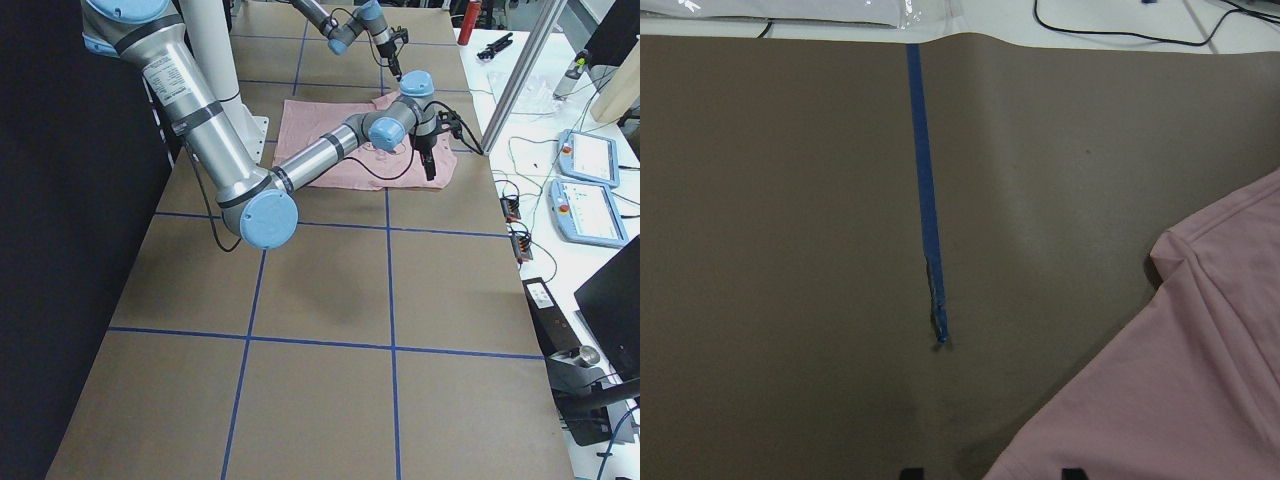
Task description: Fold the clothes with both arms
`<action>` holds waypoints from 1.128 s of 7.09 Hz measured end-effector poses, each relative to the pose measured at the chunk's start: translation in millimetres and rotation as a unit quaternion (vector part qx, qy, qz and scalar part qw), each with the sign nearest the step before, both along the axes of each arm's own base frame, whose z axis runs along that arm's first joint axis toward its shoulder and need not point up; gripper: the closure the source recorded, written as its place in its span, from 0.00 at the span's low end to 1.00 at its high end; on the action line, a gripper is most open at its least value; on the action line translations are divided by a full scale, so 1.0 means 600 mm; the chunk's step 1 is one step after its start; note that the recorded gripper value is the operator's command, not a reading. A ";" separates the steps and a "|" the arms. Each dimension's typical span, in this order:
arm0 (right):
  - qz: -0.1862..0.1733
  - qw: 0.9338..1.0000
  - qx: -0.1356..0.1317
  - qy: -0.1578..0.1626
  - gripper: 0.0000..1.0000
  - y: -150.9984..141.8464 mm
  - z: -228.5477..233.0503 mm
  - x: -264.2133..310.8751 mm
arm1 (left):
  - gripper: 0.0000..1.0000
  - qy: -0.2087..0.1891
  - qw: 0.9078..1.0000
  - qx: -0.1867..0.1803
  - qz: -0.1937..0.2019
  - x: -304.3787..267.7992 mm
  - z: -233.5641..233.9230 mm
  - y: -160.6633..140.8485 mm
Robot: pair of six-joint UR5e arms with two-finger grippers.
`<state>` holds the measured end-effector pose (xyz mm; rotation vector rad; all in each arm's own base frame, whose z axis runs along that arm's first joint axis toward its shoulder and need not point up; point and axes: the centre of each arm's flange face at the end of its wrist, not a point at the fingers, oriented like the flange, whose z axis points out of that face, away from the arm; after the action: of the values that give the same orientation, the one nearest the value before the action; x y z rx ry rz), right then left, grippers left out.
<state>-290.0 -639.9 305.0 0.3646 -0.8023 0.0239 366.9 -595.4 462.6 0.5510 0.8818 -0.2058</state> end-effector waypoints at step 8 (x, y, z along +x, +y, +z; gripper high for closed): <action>0.005 1.000 0.001 0.005 0.00 0.000 0.006 0.004 | 1.00 -0.024 1.000 0.000 0.003 0.061 0.015 -0.022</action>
<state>-287.4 -639.9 308.5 0.3693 -0.7910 0.0303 403.7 -608.6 471.9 0.5520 0.8359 -0.1869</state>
